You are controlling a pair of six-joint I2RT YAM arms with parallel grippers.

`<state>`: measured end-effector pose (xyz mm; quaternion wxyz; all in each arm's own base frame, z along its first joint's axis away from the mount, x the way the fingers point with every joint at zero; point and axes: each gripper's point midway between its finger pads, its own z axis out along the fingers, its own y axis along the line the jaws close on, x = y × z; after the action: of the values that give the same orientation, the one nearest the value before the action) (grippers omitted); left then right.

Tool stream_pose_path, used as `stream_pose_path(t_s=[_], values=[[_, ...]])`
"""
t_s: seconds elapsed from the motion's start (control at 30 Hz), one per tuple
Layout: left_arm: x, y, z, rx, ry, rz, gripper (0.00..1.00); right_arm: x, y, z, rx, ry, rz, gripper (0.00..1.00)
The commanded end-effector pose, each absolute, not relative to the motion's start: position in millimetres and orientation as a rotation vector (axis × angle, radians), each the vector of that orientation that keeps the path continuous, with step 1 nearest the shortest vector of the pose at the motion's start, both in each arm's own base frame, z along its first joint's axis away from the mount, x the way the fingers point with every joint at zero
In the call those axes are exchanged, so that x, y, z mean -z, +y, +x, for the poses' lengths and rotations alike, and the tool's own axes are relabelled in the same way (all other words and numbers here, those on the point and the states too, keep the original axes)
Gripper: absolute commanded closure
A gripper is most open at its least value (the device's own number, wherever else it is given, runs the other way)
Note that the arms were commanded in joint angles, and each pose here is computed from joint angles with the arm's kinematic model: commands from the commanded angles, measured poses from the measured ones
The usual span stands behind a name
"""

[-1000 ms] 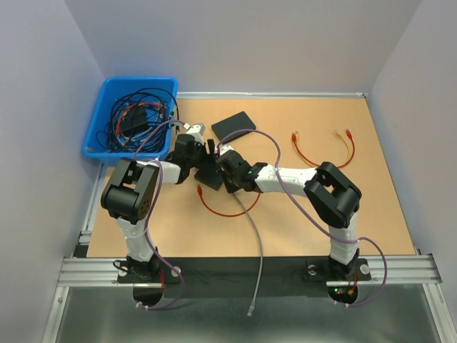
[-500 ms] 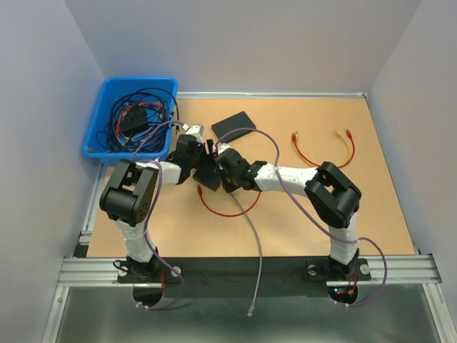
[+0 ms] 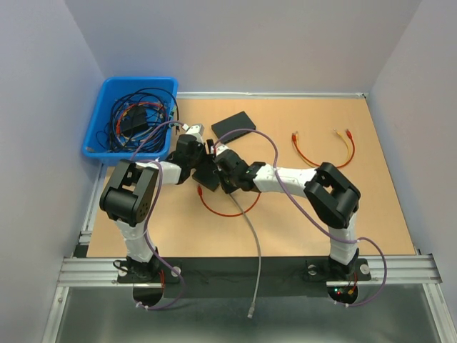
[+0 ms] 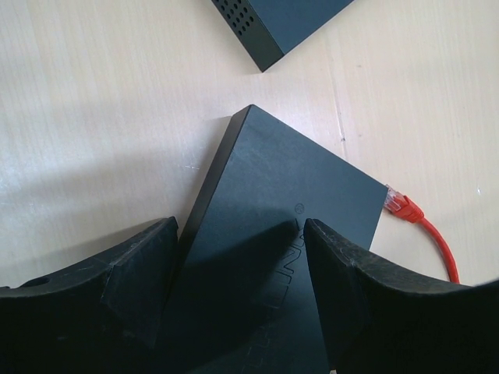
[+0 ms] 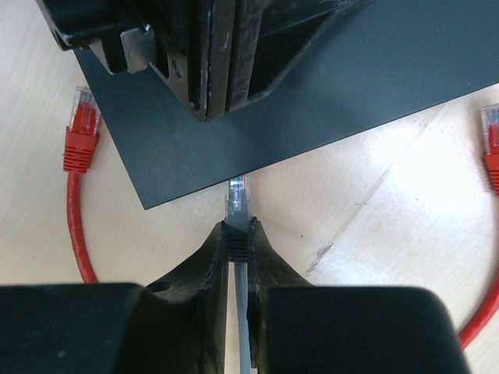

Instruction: Insert the plug into the switch port

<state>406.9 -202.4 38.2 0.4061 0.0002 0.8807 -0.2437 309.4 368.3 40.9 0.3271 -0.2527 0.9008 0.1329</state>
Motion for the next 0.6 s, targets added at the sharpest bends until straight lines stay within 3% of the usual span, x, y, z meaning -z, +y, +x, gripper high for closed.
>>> stream_pose_path(t_s=[0.0, 0.57], values=[[2.8, -203.1, 367.1, 0.633, 2.416, 0.019, 0.22, -69.3, 390.1, 333.1, -0.345, 2.232, -0.677, 1.00], [19.5, -210.4, 353.5, 0.708, 2.467, 0.021, 0.22, -97.3, 413.7, 334.0, -0.488, 2.032, -0.799, 1.00]])
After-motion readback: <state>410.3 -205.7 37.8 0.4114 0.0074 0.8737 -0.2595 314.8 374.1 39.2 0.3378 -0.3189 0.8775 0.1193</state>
